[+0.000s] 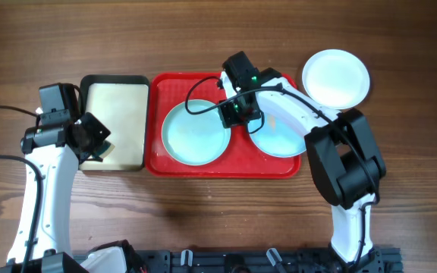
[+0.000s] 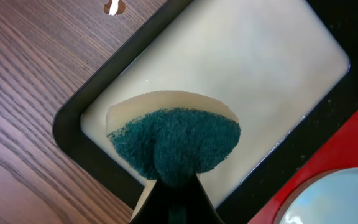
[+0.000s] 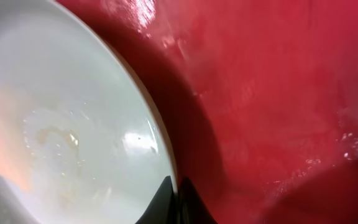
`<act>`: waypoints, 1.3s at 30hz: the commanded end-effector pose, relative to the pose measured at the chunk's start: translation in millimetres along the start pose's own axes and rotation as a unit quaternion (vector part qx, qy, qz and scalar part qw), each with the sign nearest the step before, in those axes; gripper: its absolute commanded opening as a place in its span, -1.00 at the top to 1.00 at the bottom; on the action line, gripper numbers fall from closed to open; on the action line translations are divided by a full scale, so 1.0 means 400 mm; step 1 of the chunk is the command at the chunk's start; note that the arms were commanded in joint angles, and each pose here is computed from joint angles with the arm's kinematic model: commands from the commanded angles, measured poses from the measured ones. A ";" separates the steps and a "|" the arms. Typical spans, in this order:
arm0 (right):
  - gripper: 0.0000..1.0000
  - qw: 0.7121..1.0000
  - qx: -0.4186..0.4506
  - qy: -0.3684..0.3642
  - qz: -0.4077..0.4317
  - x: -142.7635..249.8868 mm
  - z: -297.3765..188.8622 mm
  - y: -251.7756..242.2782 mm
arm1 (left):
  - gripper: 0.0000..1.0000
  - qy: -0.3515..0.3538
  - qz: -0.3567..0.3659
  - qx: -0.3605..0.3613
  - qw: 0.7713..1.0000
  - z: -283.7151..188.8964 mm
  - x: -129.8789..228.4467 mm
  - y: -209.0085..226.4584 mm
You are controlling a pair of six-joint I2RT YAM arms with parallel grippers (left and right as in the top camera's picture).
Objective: Clean dirty plates on tray and stack at the side
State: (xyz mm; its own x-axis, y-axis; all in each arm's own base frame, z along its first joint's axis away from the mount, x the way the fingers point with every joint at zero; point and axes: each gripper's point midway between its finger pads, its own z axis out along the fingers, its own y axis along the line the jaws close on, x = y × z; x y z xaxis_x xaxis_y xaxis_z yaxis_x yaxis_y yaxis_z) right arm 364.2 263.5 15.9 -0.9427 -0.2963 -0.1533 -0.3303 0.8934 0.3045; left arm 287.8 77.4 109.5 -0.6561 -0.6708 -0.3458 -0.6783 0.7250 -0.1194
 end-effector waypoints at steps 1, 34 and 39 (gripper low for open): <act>0.91 0.999 -0.005 -0.035 -0.003 -0.074 -0.072 0.036 | 0.92 -0.016 0.023 -0.002 1.000 -0.015 -0.017 0.004; 0.91 0.842 0.187 -0.431 -0.266 -0.379 -0.294 0.493 | 0.92 -0.032 0.016 -0.041 0.999 0.029 -0.006 0.049; 0.92 0.766 0.223 -0.472 -0.376 -0.390 -0.348 0.594 | 0.92 -0.031 0.006 -0.038 0.999 0.029 -0.004 0.046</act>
State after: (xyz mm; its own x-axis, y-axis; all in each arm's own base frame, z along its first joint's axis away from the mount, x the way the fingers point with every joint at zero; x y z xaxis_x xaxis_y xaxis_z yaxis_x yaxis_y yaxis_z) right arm 424.4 464.6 234.0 -0.1500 -0.4298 -0.8904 -0.5489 0.7852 -0.2866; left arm 281.5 91.3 93.9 -0.6602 -0.6423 -0.3893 -0.6841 0.7282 -0.0414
